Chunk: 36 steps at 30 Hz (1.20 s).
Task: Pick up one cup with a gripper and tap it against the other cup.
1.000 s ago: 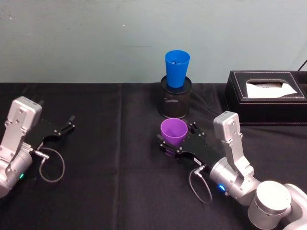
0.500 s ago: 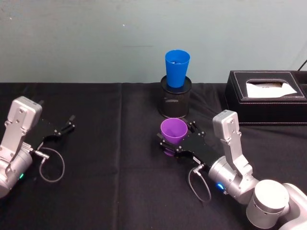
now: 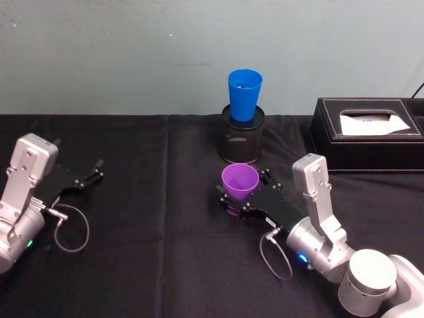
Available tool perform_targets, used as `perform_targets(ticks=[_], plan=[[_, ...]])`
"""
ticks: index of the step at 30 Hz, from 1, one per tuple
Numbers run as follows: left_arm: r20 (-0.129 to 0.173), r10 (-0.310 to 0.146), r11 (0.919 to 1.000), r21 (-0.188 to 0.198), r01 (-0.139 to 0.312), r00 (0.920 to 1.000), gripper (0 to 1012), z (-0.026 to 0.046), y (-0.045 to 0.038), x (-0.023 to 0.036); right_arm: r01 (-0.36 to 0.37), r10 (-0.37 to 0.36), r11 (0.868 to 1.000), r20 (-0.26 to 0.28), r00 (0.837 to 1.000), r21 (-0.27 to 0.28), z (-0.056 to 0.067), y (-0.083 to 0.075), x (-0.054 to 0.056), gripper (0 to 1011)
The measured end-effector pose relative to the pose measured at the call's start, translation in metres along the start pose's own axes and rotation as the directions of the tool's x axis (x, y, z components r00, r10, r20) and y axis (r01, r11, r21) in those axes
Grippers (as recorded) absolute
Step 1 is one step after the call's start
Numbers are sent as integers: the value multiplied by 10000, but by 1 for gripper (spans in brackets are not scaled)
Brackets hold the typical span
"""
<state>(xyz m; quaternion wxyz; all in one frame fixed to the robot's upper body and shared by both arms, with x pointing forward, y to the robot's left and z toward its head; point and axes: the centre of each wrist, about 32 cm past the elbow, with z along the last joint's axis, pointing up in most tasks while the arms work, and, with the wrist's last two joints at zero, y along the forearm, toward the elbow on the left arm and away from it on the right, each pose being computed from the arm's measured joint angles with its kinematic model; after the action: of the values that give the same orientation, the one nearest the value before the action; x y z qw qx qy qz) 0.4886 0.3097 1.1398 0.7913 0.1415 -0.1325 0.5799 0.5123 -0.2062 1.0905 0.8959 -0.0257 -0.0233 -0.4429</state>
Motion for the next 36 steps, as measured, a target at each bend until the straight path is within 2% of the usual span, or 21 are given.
perform_targets(ticks=[5,13,20,26,27,29,33,36], plan=[[-1,0,10000,0,0,10000,1000,0,0,0,0,0,10000,-21,10000,-21,-11,7,-1,955],[0,0,10000,0,0,10000,1000,0,0,0,9,-9,10000,0,10000,-72,-11,26,-5,765],[1,0,10000,0,0,10000,1000,0,0,0,-16,16,10000,9,10000,80,65,5,-10,735],[0,1,10000,0,-1,10000,1000,0,0,0,69,-70,10000,130,9999,28,278,-44,0,723],[0,0,10000,0,0,10000,1000,0,0,0,111,-110,9999,125,9999,-82,346,-58,3,723],[0,0,10000,0,0,10000,1000,0,0,0,139,-138,9998,119,9998,-137,381,-66,9,722],[0,0,10000,-1,0,10000,1000,0,0,0,144,-147,9994,-123,9998,-310,585,-108,44,722],[0,1,10000,0,-1,10000,1000,0,0,0,3,-8,9998,-277,9996,-201,704,-146,65,722]])
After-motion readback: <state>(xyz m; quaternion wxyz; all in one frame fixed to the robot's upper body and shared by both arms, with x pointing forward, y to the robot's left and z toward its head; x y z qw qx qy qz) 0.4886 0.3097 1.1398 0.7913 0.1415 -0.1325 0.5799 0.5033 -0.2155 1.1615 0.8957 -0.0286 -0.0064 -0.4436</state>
